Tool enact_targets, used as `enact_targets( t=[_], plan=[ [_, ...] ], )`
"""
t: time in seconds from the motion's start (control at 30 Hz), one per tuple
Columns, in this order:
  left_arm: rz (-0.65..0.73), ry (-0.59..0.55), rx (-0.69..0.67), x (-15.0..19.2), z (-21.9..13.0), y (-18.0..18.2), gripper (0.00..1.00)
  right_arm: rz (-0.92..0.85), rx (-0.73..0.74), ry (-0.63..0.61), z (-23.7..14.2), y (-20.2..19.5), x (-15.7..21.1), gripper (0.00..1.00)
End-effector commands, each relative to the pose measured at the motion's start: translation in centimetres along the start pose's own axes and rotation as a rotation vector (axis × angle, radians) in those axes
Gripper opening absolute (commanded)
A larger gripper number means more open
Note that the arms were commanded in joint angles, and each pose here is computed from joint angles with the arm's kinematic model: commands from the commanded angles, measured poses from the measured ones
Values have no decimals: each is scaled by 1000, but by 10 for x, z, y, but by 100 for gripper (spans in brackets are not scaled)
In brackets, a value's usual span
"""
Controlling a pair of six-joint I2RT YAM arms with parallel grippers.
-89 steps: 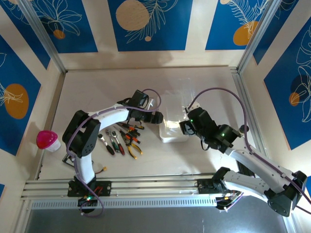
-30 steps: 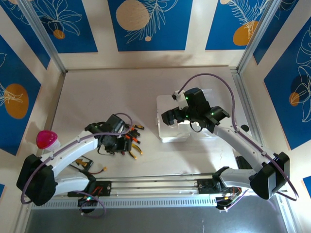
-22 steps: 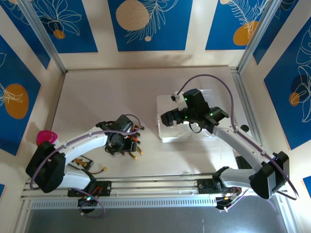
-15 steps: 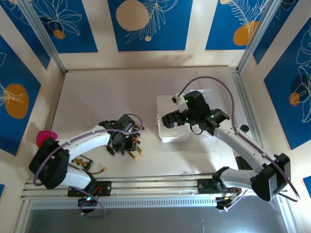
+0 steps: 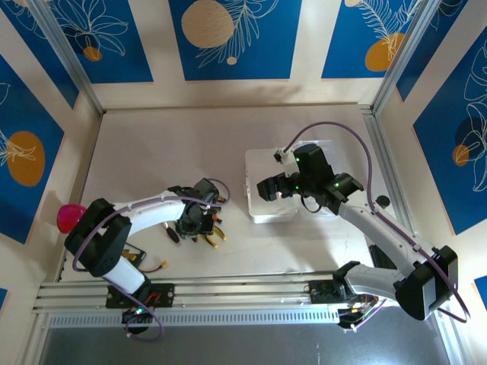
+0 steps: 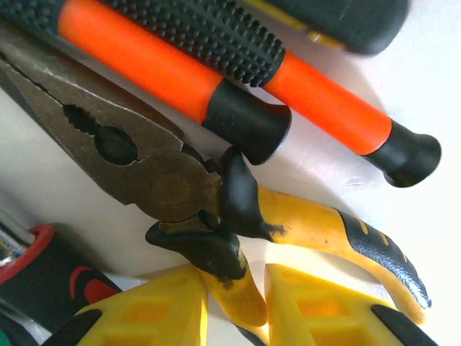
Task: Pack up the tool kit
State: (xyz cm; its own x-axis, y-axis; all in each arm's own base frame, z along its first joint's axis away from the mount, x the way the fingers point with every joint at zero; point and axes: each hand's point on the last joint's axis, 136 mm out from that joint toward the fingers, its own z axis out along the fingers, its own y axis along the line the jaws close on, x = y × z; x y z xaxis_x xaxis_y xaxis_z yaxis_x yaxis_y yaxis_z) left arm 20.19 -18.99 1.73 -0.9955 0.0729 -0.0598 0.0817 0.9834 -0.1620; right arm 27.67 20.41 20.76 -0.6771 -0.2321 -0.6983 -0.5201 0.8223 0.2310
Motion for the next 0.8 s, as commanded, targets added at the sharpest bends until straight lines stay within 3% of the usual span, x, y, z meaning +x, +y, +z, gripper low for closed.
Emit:
enact_targets(
  t=[0.0, 0.1, 0.23, 0.3, 0.47, 0.77],
  plan=[
    [24, 18, -60, 4, 13, 11, 25, 9, -27, -13, -3, 2, 0, 99],
    [24, 40, -65, 9, 16, 13, 25, 16, -24, -20, -3, -1, 0, 99],
    [21, 44, -76, 12, 16, 16, 5, 16, -34, -20, -3, -1, -1, 99],
    [26, 42, -82, 11, 12, 17, 0, 9, -27, -24, -4, -2, -2, 99],
    [59, -6, -123, 0, -12, 19, 0, -4, -35, -38, -7, -4, -6, 99],
    [135, -185, -148, -39, -96, 8, 0, -9, -84, -68, -11, -1, -15, 99]
  ],
)
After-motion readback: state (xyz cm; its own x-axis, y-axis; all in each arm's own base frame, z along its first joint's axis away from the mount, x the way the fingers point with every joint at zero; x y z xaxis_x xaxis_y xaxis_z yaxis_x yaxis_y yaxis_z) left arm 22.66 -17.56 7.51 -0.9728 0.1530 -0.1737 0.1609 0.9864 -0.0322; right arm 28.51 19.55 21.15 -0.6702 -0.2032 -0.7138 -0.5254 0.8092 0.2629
